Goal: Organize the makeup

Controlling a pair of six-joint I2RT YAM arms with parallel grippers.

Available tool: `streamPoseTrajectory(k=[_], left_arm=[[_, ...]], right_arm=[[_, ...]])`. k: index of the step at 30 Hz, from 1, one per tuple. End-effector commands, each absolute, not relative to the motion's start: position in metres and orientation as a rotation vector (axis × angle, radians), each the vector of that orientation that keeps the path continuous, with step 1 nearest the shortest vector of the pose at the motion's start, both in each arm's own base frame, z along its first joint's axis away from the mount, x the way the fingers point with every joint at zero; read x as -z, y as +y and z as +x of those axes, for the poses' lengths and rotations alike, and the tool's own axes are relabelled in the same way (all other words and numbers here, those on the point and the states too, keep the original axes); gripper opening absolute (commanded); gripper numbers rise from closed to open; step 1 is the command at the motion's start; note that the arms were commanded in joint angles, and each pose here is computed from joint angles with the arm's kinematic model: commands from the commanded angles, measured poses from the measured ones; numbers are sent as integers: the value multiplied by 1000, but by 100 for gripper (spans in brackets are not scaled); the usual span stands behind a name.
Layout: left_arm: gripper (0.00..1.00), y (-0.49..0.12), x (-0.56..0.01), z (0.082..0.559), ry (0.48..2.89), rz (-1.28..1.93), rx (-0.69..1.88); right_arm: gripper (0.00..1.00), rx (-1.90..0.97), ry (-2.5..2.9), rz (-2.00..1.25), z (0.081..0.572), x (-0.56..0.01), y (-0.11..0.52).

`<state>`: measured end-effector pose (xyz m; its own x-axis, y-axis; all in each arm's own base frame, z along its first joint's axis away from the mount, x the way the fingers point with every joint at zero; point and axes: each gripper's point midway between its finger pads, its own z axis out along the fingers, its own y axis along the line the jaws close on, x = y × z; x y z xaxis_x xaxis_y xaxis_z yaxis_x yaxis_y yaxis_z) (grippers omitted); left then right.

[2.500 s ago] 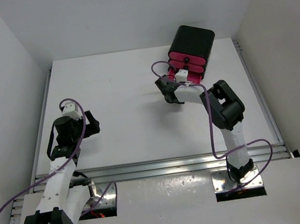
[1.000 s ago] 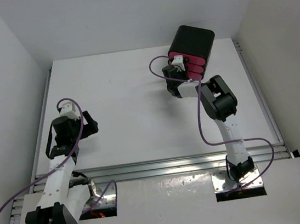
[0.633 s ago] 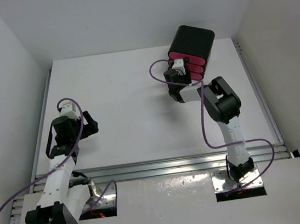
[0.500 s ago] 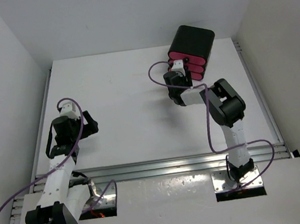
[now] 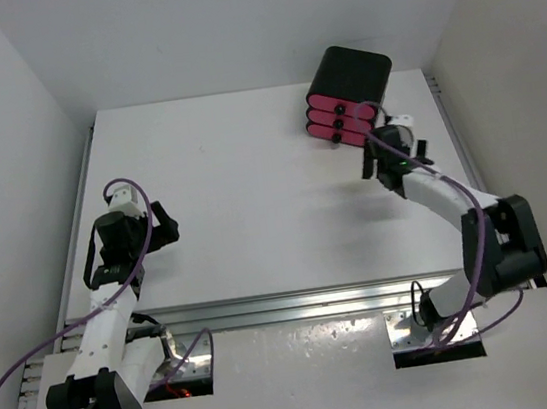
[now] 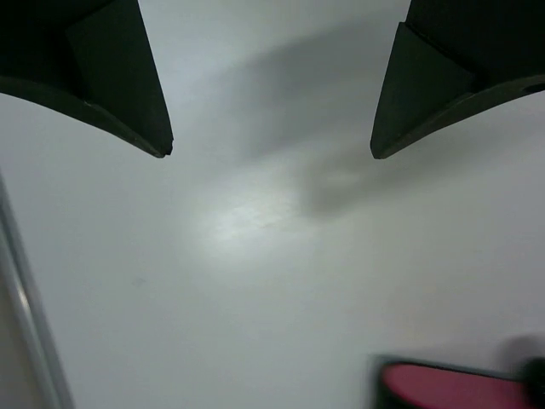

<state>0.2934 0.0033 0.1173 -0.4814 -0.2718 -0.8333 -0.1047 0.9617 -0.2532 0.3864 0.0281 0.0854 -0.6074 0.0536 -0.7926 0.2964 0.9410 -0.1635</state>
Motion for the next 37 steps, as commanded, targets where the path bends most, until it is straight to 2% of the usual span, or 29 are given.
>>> streamPoseTrajectory(k=[1,3,8,13,16,22,37], left_arm=[[90,7,-121,298,2035,-278,204],[90,7,-122,302,2024,-275,204],[90,6,-120,303,2023,-269,213],[90,6,-116,301,2031,-272,214],[90,6,-117,303,2023,-269,213],[90,3,-114,303,2035,-263,219],[90,1,-115,303,2035,-257,229]], right_arm=[[100,388,2470,445,310,-65,-21],[100,373,2535,498,281,-62,-32],[100,331,2485,859,231,-49,-69],[100,382,2478,1005,213,-47,-82],[100,357,2559,927,219,-61,-79],[100,337,2638,897,210,-53,-72],[100,295,2549,940,215,-53,-71]])
